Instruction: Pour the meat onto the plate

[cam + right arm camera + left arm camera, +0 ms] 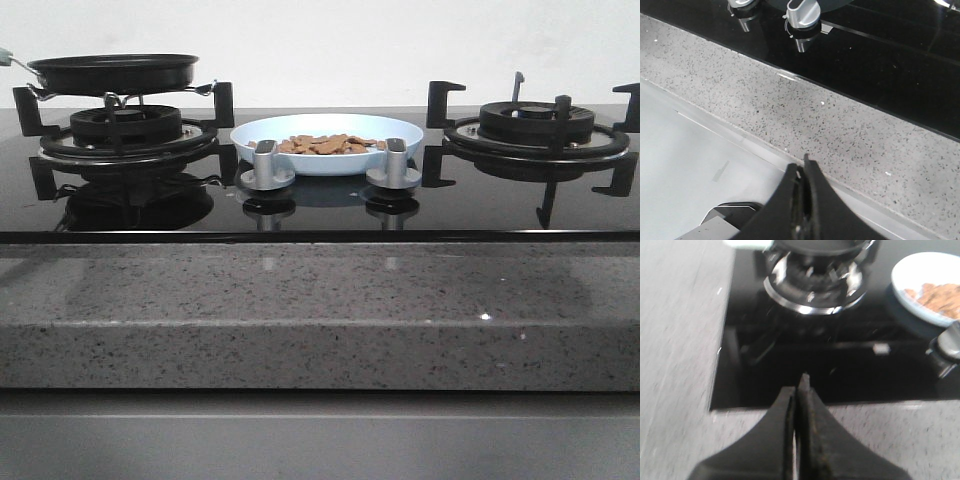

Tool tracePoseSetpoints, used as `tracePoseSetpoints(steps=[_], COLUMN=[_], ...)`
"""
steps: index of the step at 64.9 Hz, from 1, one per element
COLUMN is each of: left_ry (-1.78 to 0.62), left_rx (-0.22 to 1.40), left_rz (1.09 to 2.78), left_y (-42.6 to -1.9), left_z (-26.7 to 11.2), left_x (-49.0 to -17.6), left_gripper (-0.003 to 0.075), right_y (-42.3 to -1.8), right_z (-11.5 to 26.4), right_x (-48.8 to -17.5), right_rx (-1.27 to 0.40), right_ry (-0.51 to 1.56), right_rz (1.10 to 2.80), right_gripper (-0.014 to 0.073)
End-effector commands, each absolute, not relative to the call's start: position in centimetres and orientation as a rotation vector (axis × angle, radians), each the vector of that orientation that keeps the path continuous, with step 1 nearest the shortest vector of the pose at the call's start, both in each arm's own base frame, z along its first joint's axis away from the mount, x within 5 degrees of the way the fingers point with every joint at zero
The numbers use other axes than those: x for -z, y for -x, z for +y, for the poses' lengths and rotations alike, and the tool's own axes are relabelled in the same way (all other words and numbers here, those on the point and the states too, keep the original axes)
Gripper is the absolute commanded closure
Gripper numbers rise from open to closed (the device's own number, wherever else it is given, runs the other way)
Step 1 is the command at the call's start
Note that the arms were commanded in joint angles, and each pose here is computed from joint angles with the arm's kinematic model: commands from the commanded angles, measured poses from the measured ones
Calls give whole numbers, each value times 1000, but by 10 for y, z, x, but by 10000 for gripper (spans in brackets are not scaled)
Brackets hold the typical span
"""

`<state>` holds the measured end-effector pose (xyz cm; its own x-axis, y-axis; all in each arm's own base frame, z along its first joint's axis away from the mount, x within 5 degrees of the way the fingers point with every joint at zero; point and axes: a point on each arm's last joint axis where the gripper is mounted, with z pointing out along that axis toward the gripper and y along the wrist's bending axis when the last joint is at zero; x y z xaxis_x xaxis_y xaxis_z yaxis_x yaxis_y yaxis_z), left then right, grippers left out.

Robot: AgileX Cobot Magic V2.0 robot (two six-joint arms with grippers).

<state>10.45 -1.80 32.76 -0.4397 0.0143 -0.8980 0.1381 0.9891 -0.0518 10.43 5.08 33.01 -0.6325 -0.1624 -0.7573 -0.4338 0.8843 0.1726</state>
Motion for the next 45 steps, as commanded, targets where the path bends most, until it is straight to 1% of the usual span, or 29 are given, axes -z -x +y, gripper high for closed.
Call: tracePoseSetpoints(steps=[1, 16, 30, 39, 45], left_ry=[-111, -24, 12, 31, 43], left_rx=[152, 93, 95, 106, 119], left_rz=[1817, 1662, 1546, 1467, 1471], left_y=[-98, -71, -56, -54, -55], left_z=[-17, -6, -3, -2, -2], left_x=[-337, -286, -235, -214, -211], left_gripper=[741, 741, 741, 741, 741], right_y=[-106, -106, -106, -106, -106], right_z=[51, 51, 51, 51, 51], right_x=[-341, -341, -341, -341, -341], right_rx=[-438, -438, -438, -438, -438], right_ry=[401, 401, 401, 401, 402], right_rz=[2176, 2176, 2176, 2176, 2177], right_gripper=[664, 664, 664, 664, 664])
